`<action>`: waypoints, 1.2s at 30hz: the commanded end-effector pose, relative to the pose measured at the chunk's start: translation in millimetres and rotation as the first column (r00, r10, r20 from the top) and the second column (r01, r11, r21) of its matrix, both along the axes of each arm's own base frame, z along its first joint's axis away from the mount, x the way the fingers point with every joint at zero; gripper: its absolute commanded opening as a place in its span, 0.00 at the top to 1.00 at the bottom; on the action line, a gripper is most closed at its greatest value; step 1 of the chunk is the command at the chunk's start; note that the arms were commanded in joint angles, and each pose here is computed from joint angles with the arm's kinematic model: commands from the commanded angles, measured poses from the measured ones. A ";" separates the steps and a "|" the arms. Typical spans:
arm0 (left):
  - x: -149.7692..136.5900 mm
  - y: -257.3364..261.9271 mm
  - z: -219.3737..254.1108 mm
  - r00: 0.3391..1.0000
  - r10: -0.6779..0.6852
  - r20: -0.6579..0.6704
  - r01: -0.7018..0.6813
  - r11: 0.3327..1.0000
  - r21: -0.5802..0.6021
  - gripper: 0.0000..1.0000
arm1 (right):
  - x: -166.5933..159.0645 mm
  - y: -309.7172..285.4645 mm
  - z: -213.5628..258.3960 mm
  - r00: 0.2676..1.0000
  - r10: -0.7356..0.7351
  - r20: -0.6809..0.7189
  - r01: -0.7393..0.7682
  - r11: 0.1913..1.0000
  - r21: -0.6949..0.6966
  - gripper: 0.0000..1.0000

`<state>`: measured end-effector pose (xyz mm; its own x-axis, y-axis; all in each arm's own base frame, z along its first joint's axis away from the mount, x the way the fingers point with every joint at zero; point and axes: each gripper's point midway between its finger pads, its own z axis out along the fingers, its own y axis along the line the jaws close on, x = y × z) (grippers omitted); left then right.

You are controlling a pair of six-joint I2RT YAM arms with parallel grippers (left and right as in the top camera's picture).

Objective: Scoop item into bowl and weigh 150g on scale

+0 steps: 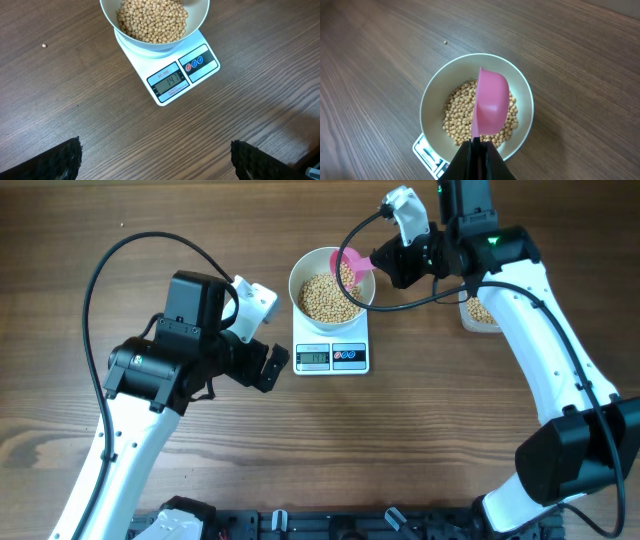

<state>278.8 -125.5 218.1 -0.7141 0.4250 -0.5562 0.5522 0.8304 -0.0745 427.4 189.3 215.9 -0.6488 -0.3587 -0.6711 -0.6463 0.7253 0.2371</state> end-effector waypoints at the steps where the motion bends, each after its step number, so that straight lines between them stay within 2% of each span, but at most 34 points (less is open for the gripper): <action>1: 2.1 0.1 5.2 1.000 -0.008 0.018 0.008 1.000 -0.003 0.00 | 3.1 -1.4 12.8 0.999 -0.024 0.030 0.024 1.000 0.000 0.96; 31: 2.1 0.1 5.2 1.000 -0.008 0.018 0.008 1.000 -0.003 0.00 | 3.0 -1.2 12.8 0.999 -0.026 0.028 0.026 1.000 0.002 0.96; 36: 2.1 0.1 5.2 1.000 -0.008 0.018 0.008 1.000 -0.003 0.00 | -1.0 4.1 16.8 1.000 -0.010 0.003 0.010 0.998 0.057 0.96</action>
